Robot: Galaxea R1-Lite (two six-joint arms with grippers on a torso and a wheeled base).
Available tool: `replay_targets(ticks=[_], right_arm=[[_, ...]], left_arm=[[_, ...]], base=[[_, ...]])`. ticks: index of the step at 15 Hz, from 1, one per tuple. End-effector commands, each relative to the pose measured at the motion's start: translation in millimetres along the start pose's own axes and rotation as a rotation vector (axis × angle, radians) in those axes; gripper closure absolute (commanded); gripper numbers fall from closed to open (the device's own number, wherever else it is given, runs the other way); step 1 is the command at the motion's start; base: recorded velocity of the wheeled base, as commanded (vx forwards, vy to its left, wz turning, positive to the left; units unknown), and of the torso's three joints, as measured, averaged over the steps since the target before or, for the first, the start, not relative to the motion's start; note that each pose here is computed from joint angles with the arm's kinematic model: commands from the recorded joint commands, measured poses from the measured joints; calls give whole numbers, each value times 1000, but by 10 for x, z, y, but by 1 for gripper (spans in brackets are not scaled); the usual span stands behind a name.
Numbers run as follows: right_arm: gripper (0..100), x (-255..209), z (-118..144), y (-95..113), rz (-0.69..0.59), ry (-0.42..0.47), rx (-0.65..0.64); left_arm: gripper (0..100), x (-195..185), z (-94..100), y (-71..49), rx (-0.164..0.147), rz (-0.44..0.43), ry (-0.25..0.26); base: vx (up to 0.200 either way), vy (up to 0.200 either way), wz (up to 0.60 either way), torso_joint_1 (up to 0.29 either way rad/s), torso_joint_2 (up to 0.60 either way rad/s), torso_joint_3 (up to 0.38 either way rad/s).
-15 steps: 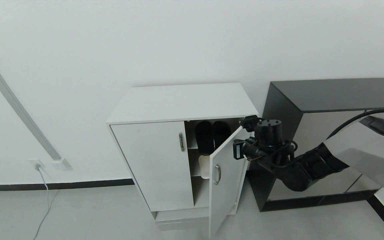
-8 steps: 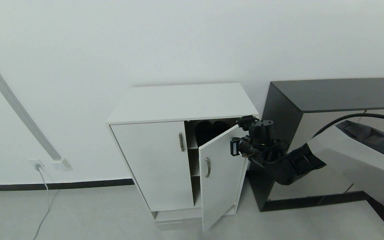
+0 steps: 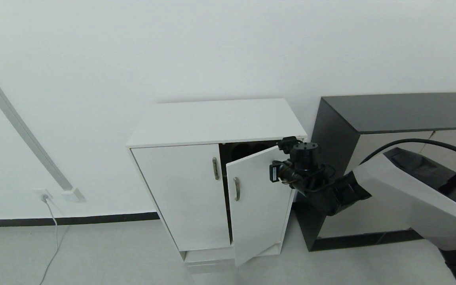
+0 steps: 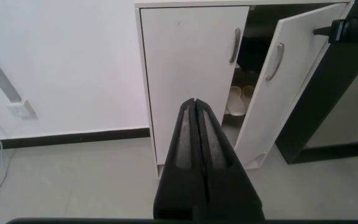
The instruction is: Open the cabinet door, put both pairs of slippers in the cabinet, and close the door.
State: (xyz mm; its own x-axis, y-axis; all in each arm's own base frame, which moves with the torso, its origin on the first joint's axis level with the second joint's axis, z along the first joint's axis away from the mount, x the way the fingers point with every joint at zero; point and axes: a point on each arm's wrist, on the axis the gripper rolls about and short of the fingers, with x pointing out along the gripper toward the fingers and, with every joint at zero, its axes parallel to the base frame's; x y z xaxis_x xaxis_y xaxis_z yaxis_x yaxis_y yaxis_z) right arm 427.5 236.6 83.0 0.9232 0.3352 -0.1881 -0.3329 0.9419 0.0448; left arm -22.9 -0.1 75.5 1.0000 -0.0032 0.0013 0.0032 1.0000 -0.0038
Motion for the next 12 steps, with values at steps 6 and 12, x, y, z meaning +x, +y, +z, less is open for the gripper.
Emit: replay_targets(ticks=[6, 12], right_arm=[[100, 183, 5, -51, -17, 1, 3], [100, 240, 82, -69, -24, 0, 2]], left_arm=[[100, 1, 0, 0, -1, 0, 1], [100, 1, 0, 0, -1, -1, 1]], base=[[0, 0, 0, 0, 0, 0], [0, 0, 0, 0, 0, 0]])
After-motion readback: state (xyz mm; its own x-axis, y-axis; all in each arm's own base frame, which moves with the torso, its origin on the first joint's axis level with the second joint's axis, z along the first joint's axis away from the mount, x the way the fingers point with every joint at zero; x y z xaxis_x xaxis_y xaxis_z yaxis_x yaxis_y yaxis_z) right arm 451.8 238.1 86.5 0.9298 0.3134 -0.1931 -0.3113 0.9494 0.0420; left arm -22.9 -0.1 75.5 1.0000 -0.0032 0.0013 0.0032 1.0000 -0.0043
